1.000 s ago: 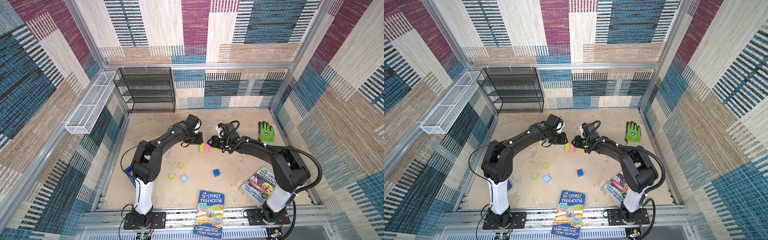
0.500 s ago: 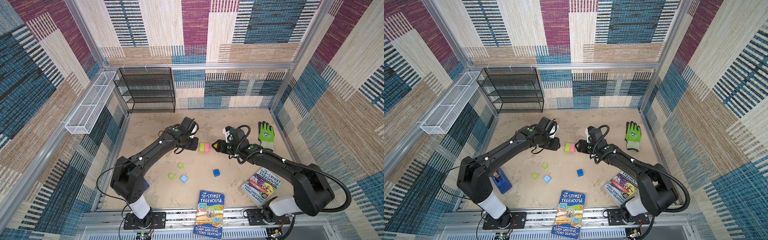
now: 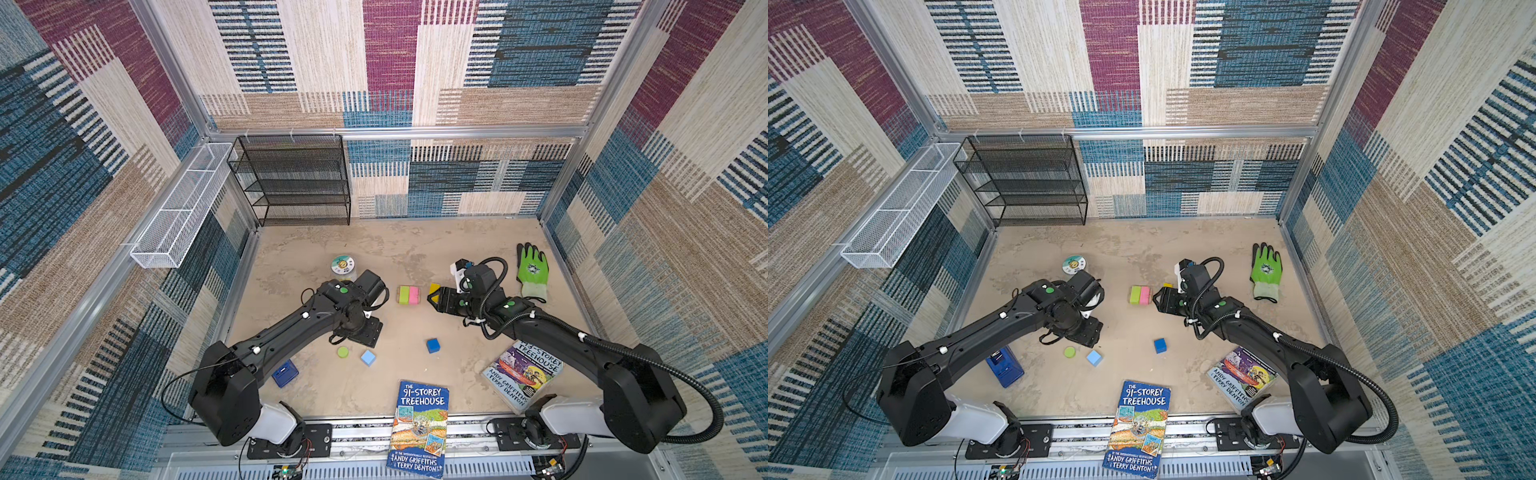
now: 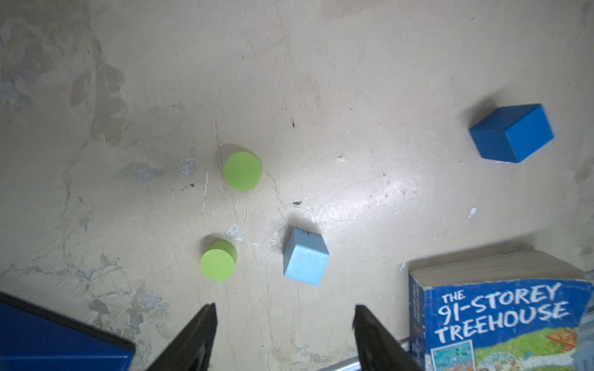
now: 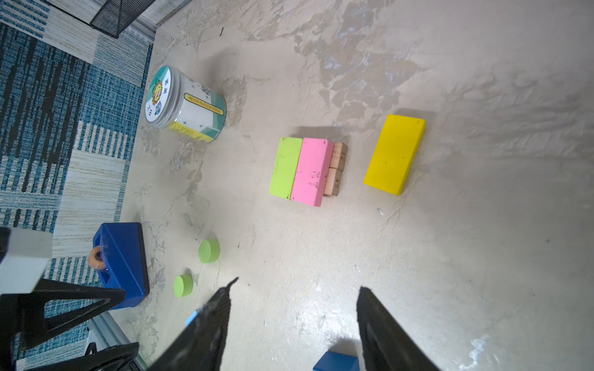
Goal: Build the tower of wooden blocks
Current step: 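Raise the right gripper while the left gripper swings toward the light-blue cube, then lower the left gripper onto the light-blue cube and close on it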
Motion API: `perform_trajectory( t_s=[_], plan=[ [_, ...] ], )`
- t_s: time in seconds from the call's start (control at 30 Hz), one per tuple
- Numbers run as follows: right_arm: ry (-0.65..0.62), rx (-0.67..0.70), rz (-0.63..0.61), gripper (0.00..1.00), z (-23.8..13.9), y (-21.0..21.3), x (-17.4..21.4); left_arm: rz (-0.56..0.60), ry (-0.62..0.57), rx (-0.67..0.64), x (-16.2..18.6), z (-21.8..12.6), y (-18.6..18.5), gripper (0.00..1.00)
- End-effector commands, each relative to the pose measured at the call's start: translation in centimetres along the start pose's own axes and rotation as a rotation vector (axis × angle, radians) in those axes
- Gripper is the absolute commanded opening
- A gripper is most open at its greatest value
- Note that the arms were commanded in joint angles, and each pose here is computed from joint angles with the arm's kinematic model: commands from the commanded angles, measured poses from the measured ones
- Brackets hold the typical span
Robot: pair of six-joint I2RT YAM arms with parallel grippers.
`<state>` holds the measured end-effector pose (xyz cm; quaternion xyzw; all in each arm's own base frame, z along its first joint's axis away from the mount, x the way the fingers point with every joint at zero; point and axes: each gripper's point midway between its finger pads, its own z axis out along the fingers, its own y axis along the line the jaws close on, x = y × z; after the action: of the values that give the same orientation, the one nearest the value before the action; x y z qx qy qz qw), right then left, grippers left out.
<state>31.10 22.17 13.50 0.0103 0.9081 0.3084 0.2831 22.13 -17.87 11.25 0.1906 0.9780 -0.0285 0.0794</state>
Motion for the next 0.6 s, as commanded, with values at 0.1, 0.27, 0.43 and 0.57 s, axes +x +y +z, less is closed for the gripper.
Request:
perform_trajectory(
  t_s=[0.1, 0.27, 0.43, 0.57],
  plan=[
    [0.000, 0.005, -0.002, 0.65, -0.2, -0.4, 0.5, 0.083, 0.068, -0.048, 1.3, 1.5, 0.0, 0.82],
    [-0.006, 0.009, 0.006, 0.66, -0.5, -0.7, 0.8, 0.129, 0.120, -0.064, 2.5, 2.7, -0.1, 0.82],
    [-0.009, 0.014, 0.014, 0.66, -0.7, -1.0, 1.1, 0.140, 0.176, -0.094, 2.8, 4.3, 0.2, 0.79],
    [-0.013, 0.013, 0.018, 0.66, -0.8, -1.0, 1.2, 0.154, 0.219, -0.098, 3.0, 5.5, 0.0, 0.75]
  ],
)
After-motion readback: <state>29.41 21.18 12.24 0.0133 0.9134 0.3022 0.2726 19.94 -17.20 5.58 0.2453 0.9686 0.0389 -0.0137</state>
